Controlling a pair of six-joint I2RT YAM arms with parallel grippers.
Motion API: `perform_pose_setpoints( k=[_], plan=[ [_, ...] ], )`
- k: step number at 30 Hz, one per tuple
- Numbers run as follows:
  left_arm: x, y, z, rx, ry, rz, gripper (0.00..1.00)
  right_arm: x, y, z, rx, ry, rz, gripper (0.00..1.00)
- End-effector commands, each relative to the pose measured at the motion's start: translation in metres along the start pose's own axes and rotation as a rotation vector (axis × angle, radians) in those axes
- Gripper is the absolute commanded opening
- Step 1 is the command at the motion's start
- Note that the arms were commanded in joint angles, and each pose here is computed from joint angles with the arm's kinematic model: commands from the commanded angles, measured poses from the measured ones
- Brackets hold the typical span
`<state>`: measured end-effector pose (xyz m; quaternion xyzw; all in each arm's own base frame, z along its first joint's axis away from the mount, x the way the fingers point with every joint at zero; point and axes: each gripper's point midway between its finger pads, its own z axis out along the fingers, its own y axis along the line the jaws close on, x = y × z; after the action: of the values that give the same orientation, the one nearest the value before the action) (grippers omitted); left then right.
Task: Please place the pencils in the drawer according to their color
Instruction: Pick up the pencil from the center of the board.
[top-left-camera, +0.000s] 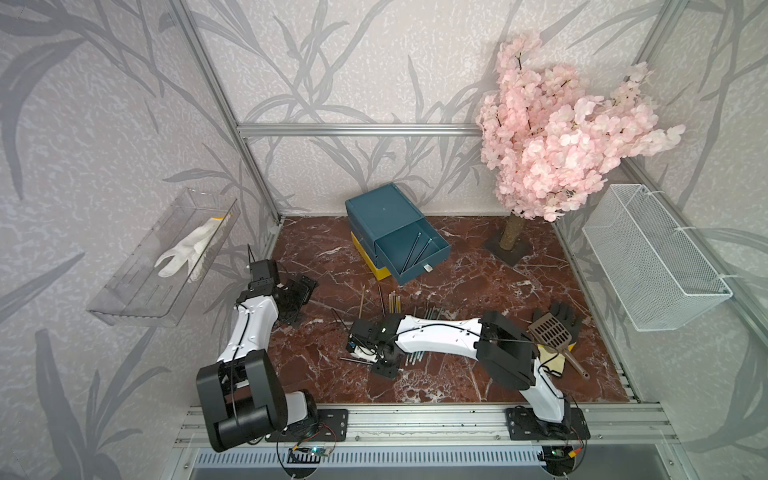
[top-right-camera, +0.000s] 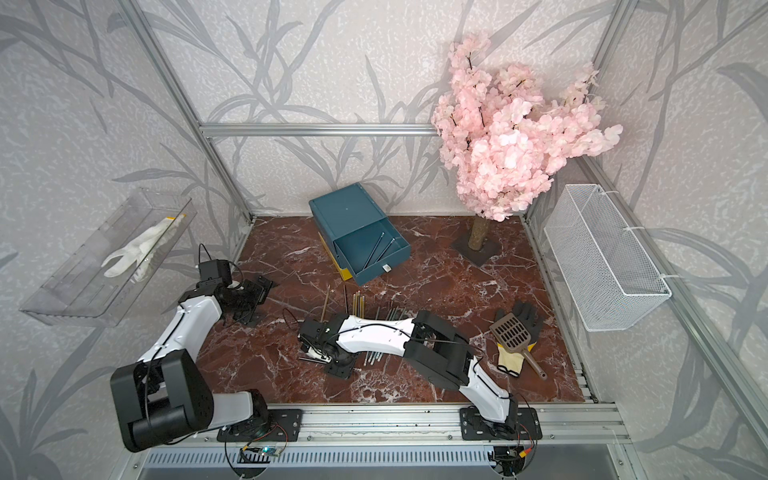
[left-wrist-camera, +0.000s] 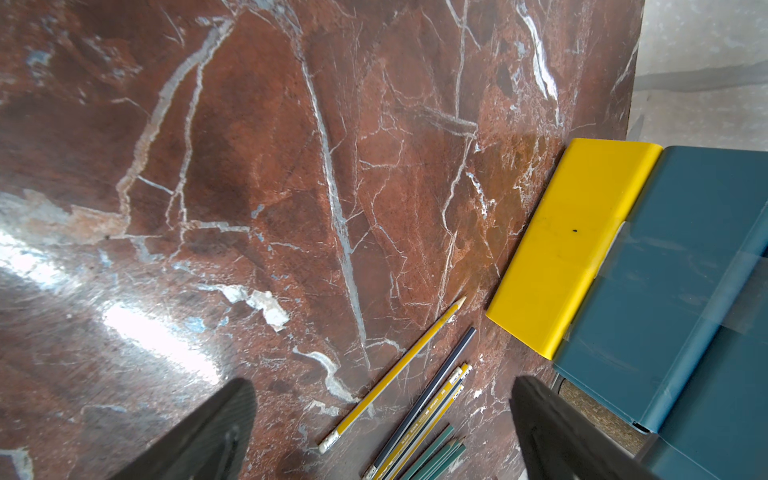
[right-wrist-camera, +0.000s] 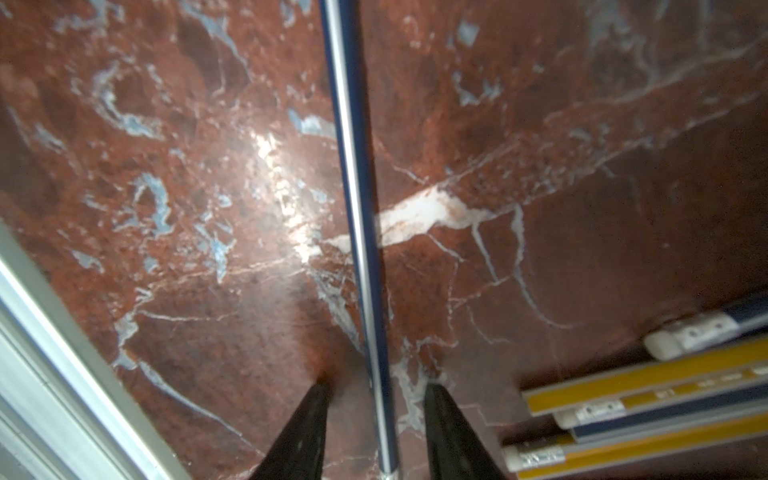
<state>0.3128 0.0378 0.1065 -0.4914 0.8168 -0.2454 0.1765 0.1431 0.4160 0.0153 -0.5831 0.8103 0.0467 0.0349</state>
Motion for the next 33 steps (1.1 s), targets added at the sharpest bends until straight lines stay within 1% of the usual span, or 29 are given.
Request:
perform_pose_setpoints(
  k=[1,7,8,9,13,19,26,33],
  plan=[
    [0.0,-0.005,-0.002,0.009,0.0,0.018,1.0,0.027,0.001,0.011,-0.003,0.1,0.008,0.33],
    [0.0,-0.005,-0.001,0.007,0.001,0.017,1.0,0.035,0.005,0.016,-0.02,0.144,-0.002,0.05],
    [0.0,-0.005,-0.001,0.009,0.001,0.017,1.0,0.035,0.007,0.016,-0.025,0.143,-0.004,0.02],
    [0.0,-0.005,-0.001,0.01,0.003,0.018,1.0,0.035,0.008,0.016,-0.031,0.147,-0.006,0.0],
    [0.0,-0.007,-0.001,0.016,0.003,0.019,1.0,0.033,0.011,0.01,-0.045,0.131,-0.011,0.0],
    [-0.001,-0.011,-0.003,0.027,0.004,0.025,1.0,0.017,0.015,-0.017,-0.066,0.042,0.004,0.0],
    [0.001,-0.01,-0.002,0.027,0.009,0.029,1.0,0.007,0.013,-0.044,-0.053,-0.029,0.017,0.0],
    [-0.002,-0.018,-0.006,0.044,0.002,0.041,1.0,0.002,0.008,-0.069,-0.039,-0.086,0.041,0.0]
  ],
)
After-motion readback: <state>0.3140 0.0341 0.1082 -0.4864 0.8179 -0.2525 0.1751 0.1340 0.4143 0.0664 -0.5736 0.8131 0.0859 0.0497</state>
